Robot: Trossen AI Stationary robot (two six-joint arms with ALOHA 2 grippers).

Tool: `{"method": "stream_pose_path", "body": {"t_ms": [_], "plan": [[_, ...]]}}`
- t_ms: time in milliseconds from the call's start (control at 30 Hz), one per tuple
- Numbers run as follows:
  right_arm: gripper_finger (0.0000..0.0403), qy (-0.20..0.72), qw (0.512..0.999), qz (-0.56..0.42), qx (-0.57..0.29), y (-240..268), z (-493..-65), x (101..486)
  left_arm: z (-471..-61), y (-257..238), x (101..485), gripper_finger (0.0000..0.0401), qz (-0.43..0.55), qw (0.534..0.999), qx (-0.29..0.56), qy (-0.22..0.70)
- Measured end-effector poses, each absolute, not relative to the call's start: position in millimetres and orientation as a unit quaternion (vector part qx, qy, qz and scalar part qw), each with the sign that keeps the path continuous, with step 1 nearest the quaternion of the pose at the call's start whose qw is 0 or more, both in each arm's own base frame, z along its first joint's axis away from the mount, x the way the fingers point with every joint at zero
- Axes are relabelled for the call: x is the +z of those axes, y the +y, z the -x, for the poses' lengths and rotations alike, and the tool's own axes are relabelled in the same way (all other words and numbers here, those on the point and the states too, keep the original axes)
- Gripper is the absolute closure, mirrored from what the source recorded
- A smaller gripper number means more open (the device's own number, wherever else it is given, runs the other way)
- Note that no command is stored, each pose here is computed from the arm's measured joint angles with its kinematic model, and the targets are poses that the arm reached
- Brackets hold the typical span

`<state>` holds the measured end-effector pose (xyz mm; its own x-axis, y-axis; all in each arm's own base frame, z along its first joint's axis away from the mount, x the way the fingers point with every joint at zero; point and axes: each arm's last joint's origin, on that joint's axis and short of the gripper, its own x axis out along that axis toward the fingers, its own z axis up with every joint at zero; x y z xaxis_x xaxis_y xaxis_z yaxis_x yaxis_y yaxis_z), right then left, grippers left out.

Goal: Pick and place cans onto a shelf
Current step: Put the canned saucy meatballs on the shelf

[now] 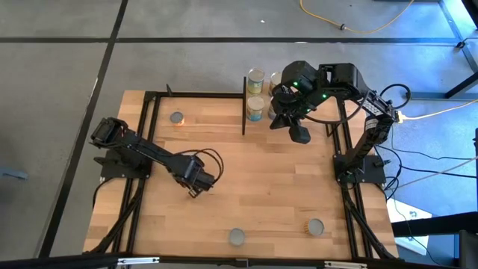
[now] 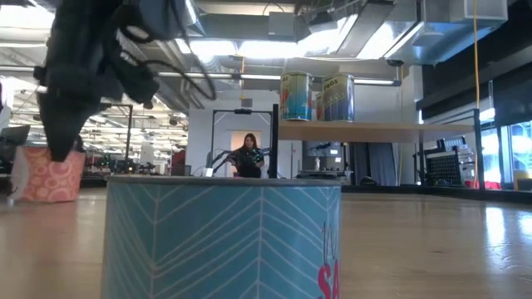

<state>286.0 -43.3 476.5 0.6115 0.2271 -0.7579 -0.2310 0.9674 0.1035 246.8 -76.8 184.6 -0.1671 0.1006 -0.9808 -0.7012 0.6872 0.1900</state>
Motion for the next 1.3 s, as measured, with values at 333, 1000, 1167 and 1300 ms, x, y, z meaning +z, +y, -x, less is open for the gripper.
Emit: {"method": "stream_pose_path", "body": {"t_ms": [333,1000,1167,1300], "plan": [[0.0386,0.421,0.898,0.004,0.128,-43.3,-286.1,476.5,-272.6,-85.3,224.9,0.04,0.053,0.699,0.083,0.708],[0.0386,0.422,0.897,0.006,0.13,-43.2,-285.9,476.4,-325.0,-54.3,292.6,0.0401,-0.243,0.798,-0.075,0.546],[0.0386,0.423,0.897,0.005,0.13,-43.2,-285.8,476.3,-337.4,-57.7,281.3,0.0401,-0.264,0.792,-0.12,0.536],[0.0386,0.423,0.897,0.005,0.13,-43.2,-285.7,476.2,-349.5,-62.1,258.7,0.0401,-0.267,0.775,-0.143,0.554]]}}
